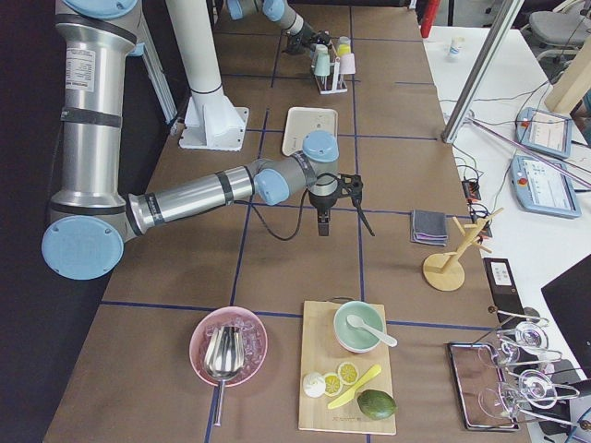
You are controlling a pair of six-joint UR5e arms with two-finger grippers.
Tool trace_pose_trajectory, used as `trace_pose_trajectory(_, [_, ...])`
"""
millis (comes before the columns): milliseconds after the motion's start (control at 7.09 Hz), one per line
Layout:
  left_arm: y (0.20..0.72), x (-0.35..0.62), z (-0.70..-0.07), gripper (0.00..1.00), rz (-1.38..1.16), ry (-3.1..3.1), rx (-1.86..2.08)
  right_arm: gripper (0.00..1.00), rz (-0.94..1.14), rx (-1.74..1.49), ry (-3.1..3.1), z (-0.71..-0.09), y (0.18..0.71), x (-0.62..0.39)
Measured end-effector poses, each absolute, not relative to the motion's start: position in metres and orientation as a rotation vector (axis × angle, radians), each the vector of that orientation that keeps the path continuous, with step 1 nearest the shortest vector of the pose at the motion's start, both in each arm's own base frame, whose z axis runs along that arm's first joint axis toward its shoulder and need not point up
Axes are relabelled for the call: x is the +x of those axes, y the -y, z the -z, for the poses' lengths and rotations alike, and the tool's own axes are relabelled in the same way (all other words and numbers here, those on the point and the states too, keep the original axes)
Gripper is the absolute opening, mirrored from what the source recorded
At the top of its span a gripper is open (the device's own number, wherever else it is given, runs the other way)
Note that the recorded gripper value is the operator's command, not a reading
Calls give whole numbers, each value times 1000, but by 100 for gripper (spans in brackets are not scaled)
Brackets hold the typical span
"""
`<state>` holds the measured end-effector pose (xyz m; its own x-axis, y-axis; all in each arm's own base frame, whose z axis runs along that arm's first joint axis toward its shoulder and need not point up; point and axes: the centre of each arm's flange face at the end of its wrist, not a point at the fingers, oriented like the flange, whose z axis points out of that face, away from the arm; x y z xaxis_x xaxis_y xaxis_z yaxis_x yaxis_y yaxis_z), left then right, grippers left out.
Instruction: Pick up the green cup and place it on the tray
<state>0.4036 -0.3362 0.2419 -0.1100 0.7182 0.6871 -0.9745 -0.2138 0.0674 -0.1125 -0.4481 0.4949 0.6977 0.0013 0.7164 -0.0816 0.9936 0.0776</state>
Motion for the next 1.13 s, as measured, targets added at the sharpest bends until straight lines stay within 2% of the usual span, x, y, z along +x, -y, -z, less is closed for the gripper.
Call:
trace_pose_trajectory(282, [306,428,-263,99,-1792,702,627,100,-71,96,787,-505,444,-100])
trace_pose_trajectory(564, [293,458,-286,95,-1842,826,572,100,-94,84,779,-515,441,-91])
trace_pose_trajectory(705, [292,468,-296,99,-1845,856,553,100,-104,75,776,-520,440,-88])
trace_pose_trajectory(1128, [295,489,-323,100,-1869,958,478,99,-120,34,792,-536,442,-85])
